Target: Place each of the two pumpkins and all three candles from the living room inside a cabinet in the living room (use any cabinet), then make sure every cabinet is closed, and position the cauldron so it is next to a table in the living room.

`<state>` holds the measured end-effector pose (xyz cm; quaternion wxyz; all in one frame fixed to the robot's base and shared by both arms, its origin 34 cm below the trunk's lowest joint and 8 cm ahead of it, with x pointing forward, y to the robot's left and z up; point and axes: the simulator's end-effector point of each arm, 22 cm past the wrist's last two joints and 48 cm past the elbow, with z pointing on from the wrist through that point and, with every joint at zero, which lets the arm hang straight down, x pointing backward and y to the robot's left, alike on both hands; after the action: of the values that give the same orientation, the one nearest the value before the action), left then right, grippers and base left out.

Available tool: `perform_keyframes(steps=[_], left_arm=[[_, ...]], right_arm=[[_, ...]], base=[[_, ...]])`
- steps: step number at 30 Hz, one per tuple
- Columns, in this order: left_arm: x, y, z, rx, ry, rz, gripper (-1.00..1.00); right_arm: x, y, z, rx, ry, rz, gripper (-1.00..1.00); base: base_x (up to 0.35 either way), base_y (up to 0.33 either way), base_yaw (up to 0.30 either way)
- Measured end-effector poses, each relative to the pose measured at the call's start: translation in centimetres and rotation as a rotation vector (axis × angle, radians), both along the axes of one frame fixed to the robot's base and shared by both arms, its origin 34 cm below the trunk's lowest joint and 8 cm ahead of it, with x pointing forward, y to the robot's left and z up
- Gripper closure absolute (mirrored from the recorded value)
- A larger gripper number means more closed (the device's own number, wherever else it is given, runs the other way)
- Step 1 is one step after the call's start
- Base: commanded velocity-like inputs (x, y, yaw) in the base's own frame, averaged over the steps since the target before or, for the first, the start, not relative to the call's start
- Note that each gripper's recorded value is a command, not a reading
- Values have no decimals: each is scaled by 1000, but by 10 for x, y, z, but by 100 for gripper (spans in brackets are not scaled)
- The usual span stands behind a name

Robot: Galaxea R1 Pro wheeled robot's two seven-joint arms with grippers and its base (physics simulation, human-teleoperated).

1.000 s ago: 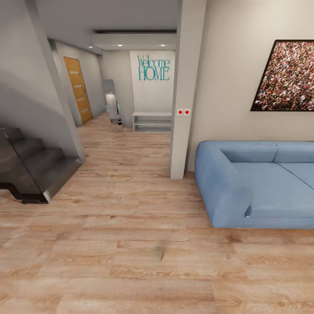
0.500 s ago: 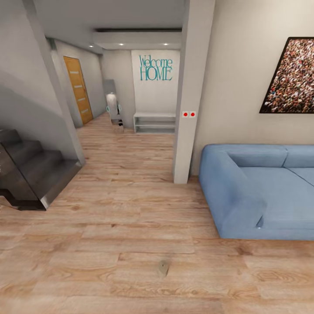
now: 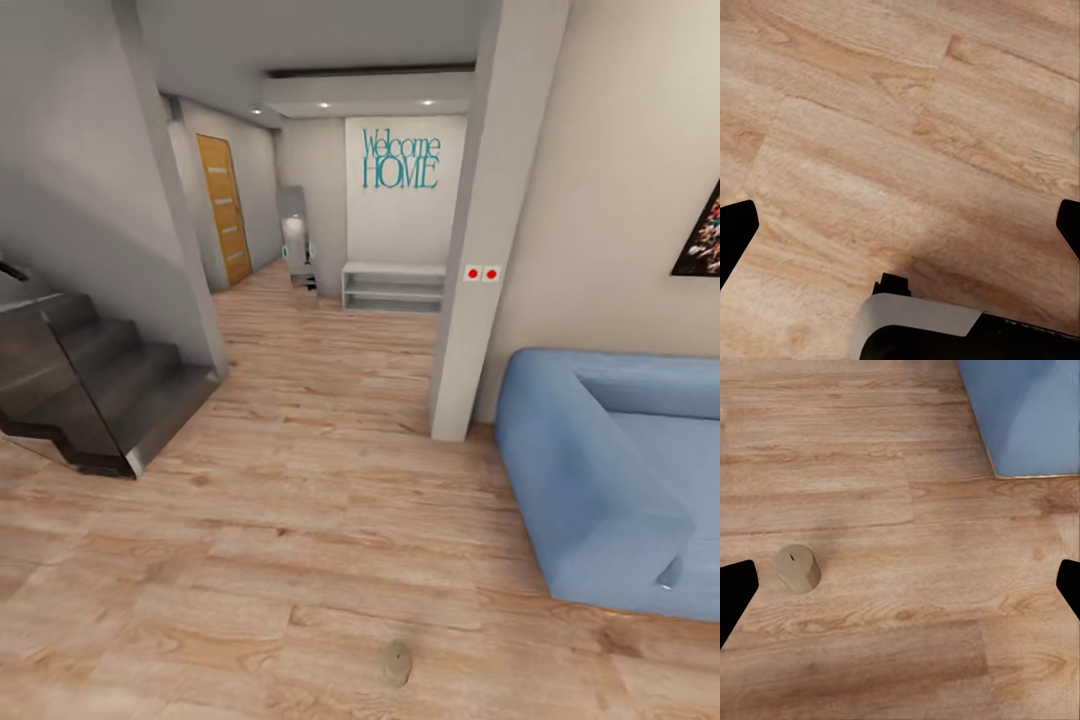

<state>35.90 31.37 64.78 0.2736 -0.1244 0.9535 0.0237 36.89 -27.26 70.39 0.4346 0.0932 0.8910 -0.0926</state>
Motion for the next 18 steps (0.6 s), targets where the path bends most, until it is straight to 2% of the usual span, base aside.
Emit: perform_keyframes(steps=[10, 18], left_arm=[[4, 0, 2, 0, -10, 0, -100], [4, 0, 3, 0, -11, 0, -100]], right_arm=[[3, -1, 3, -2, -12, -2, -100], [3, -2, 3, -2, -12, -2, -100]], base=[[322, 0, 185], [318, 0, 21]])
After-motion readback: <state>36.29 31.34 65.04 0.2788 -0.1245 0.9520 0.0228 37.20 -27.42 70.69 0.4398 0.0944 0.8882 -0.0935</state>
